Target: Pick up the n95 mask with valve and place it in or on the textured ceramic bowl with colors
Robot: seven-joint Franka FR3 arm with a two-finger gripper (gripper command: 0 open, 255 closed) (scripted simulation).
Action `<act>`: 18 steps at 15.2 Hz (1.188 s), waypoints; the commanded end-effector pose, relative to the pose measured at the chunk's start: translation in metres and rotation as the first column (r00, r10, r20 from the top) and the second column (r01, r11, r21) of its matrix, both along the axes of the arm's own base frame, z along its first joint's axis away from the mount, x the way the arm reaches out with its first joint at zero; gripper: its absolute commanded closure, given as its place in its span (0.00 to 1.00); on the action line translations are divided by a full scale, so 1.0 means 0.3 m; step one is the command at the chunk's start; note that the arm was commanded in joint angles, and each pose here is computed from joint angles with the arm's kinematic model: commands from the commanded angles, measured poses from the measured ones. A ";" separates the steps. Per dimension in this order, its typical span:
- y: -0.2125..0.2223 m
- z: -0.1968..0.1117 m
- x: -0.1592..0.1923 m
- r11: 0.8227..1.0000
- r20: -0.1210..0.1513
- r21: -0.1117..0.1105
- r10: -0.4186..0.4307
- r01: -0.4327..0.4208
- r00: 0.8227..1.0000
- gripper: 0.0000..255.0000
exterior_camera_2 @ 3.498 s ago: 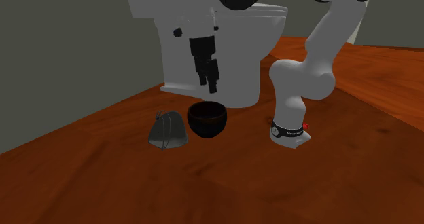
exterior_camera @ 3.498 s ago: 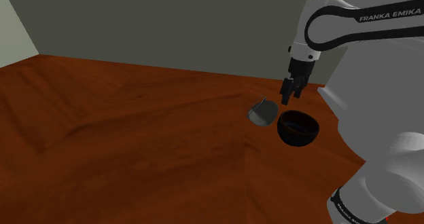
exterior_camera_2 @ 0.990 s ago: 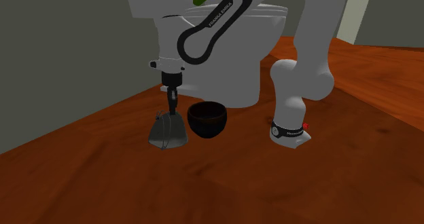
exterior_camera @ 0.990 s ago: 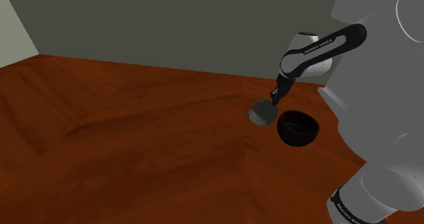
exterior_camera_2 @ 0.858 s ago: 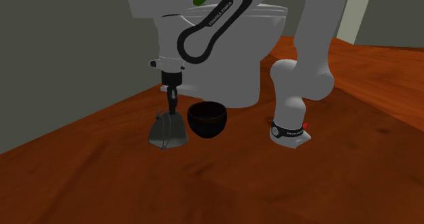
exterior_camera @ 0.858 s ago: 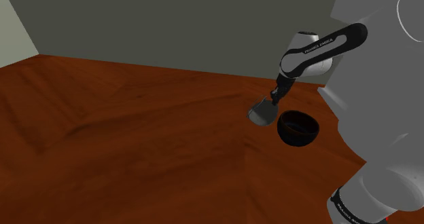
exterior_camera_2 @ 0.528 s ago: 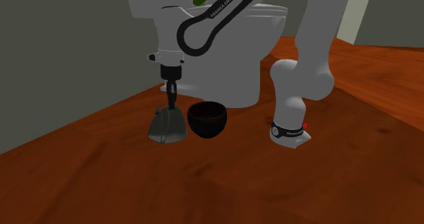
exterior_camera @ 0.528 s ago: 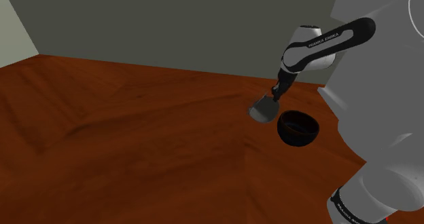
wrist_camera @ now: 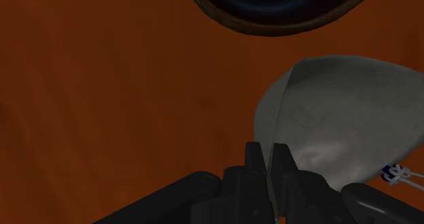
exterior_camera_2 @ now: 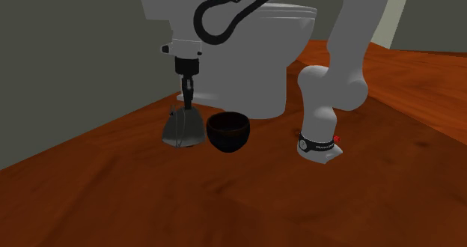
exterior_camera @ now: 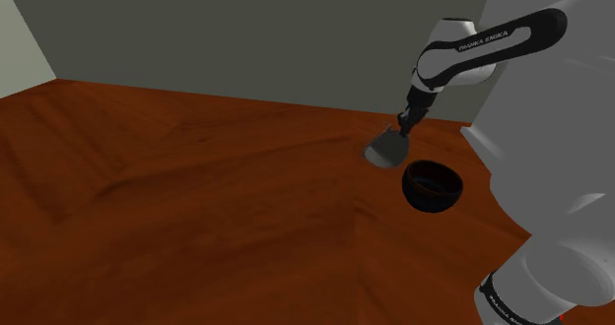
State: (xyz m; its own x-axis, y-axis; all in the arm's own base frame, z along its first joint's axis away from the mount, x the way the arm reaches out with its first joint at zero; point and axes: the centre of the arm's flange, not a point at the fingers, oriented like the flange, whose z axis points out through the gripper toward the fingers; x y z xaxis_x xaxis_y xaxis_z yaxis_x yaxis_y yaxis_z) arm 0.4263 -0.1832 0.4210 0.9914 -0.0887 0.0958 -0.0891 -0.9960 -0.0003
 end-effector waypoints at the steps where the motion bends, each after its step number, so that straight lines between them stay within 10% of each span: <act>1: 0.001 0.035 -0.001 1.000 0.000 0.000 0.000 0.000 1.000 1.00; 18: 0.001 0.334 -0.001 1.000 0.000 0.000 0.000 0.000 1.000 1.00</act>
State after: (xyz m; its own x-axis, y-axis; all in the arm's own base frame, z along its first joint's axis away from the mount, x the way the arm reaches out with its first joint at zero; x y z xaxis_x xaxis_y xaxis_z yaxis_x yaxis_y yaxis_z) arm 0.4258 -0.1836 0.5149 0.9915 -0.0887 0.0957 -0.0890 -0.9960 -0.0003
